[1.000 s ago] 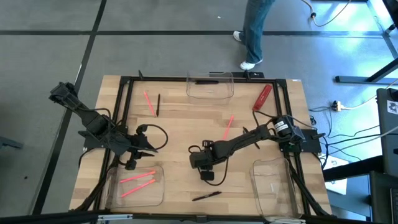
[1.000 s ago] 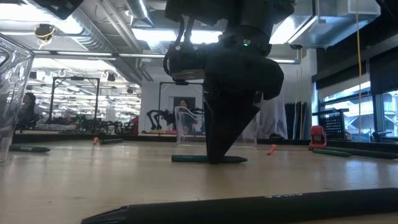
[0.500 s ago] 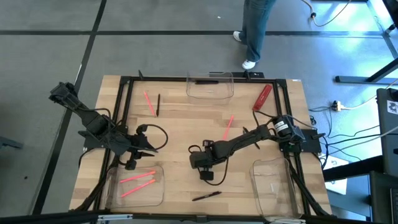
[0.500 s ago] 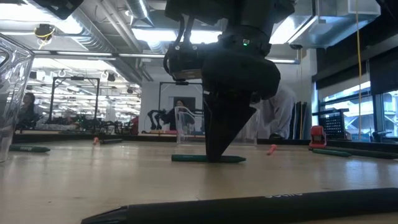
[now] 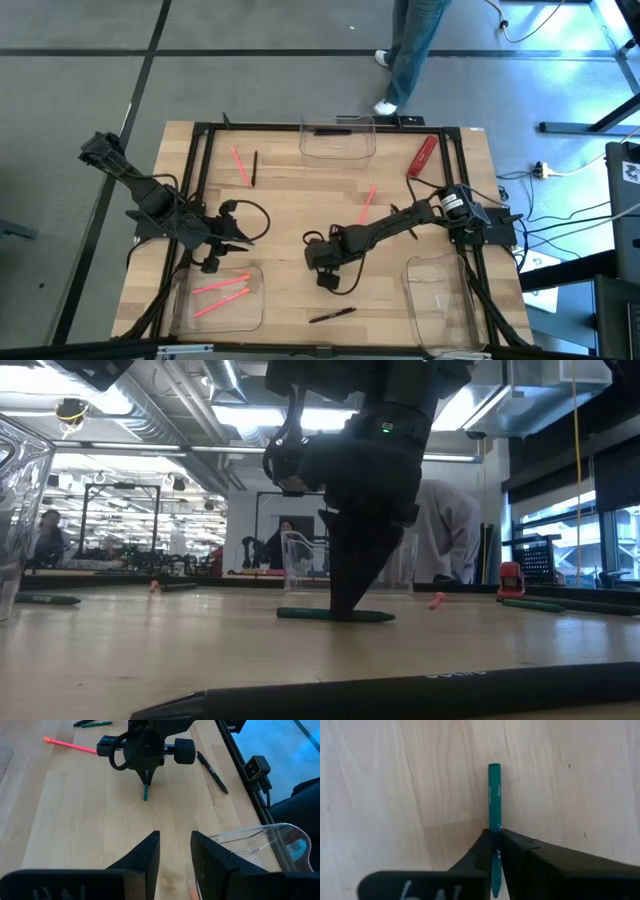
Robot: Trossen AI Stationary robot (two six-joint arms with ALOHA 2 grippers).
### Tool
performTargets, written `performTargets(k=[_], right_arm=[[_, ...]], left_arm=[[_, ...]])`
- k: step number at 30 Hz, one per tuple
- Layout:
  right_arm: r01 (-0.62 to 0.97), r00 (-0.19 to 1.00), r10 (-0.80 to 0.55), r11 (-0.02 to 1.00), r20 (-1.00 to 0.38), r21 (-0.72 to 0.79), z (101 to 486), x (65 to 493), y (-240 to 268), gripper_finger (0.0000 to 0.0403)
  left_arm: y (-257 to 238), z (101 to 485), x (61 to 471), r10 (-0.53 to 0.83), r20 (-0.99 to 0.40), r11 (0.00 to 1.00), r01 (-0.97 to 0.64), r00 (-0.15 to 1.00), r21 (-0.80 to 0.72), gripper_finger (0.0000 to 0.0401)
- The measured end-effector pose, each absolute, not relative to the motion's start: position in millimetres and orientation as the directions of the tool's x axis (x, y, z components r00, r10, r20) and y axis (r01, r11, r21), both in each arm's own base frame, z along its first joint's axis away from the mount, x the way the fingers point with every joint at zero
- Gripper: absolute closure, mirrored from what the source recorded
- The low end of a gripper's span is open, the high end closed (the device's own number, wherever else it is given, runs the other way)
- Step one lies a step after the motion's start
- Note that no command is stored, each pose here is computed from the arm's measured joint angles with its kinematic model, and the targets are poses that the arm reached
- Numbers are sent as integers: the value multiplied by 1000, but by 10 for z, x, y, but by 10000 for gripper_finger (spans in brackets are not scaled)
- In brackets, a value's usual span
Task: Sort crayons/erasers/pens/pencils in bins
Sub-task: Put the green crayon into the bottom right transparent bin
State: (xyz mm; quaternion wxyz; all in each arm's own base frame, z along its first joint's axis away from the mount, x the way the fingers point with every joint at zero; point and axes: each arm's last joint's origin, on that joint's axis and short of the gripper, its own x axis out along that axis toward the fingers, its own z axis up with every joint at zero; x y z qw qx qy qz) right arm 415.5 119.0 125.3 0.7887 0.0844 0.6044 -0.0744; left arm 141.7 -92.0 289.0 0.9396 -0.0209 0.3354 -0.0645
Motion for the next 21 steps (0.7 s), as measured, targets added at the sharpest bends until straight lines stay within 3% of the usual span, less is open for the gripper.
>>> performTargets(k=[21], right_arm=[[276,320,13,955,-947,107,1799,4024,1152,378]], left_arm=[[-920,2889,1416,-135,-628,991,108,766,-81,299]])
